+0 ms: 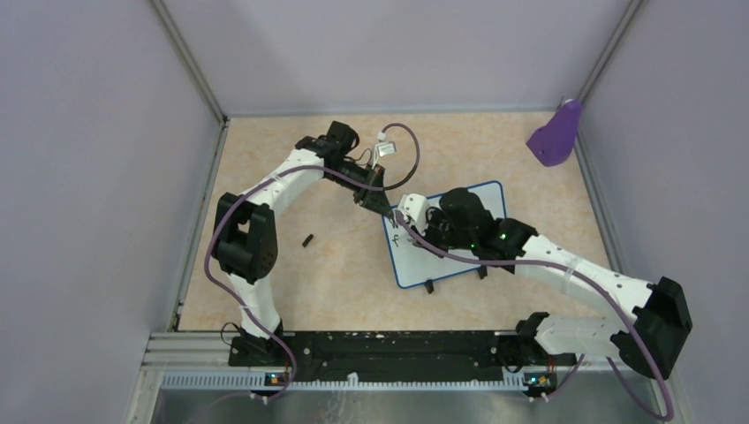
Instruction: Write a sentence on the whiteboard
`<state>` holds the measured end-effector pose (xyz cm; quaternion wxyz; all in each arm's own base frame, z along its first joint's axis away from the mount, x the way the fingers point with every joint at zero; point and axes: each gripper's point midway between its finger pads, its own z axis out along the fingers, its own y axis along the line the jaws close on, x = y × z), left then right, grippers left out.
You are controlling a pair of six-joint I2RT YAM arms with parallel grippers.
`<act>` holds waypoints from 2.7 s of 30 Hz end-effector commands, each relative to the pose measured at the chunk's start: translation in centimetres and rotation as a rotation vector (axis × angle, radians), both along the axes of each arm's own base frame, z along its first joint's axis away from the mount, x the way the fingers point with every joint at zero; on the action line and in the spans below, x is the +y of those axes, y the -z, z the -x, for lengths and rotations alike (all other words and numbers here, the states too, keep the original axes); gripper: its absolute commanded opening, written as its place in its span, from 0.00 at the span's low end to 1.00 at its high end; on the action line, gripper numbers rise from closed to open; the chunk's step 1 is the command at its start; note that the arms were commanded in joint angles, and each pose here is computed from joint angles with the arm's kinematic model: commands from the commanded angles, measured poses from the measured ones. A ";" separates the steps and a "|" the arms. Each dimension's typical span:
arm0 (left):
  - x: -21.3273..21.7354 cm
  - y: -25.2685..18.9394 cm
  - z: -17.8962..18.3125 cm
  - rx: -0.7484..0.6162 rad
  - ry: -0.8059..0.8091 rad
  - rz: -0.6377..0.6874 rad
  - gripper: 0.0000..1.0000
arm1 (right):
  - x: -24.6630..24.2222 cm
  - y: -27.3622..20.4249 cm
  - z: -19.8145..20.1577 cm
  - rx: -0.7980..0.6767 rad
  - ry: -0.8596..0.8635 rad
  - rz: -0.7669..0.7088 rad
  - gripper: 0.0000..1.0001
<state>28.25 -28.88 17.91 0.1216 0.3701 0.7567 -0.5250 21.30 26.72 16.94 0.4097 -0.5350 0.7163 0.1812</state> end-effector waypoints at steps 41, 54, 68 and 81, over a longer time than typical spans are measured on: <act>0.2 -0.7 -0.9 -0.053 -0.009 -0.004 0.00 | -0.6 -1.7 -1.6 -0.026 0.070 -0.039 0.00; 0.2 -0.6 -0.9 -0.055 -0.009 -0.009 0.00 | -1.5 0.6 -0.2 0.015 0.017 0.029 0.00; 0.1 -0.5 -1.0 -0.048 -0.007 -0.007 0.00 | -2.4 -0.1 -0.6 -0.021 0.062 0.039 0.00; 0.0 -0.5 -1.0 -0.044 -0.006 -0.002 0.00 | -2.4 -1.7 -2.1 -0.043 0.129 -0.010 0.00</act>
